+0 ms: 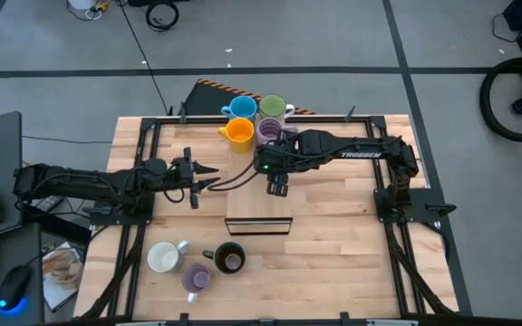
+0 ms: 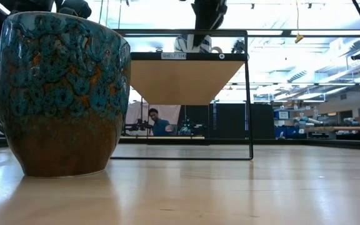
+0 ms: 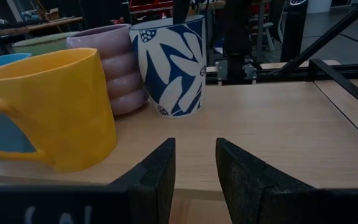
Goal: Place coffee mugs
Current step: Put the white-blue mug on the shelf, then put the light blue mug on the shelf
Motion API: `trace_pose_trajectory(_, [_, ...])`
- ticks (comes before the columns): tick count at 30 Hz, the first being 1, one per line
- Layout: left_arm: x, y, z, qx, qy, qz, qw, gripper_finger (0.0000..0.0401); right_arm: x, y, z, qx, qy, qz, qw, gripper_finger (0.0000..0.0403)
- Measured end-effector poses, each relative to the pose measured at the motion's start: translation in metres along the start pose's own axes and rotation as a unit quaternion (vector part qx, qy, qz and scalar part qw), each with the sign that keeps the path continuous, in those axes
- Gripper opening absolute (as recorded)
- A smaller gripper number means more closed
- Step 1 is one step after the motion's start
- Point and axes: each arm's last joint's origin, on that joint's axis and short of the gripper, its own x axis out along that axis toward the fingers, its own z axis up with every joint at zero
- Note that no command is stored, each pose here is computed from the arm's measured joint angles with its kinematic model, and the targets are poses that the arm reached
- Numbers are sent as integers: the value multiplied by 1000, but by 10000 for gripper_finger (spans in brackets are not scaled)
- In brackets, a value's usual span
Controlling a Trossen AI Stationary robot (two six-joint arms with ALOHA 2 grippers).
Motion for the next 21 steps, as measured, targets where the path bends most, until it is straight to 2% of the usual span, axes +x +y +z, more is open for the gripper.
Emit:
trace_pose_trajectory(10, [0,0,0,0,0,0,1000,121,-23,-4,-4,-21,-32,-1,999,215])
trace_pose_trajectory(17, [0,0,-1,-5,4,-1,1000,121,-66,-2,-19,-30,-81,-63,994,215])
trace_pose_trajectory(21, [0,0,-1,-10,4,-1,1000,121,-84,0,-36,-9,-89,-83,993,215])
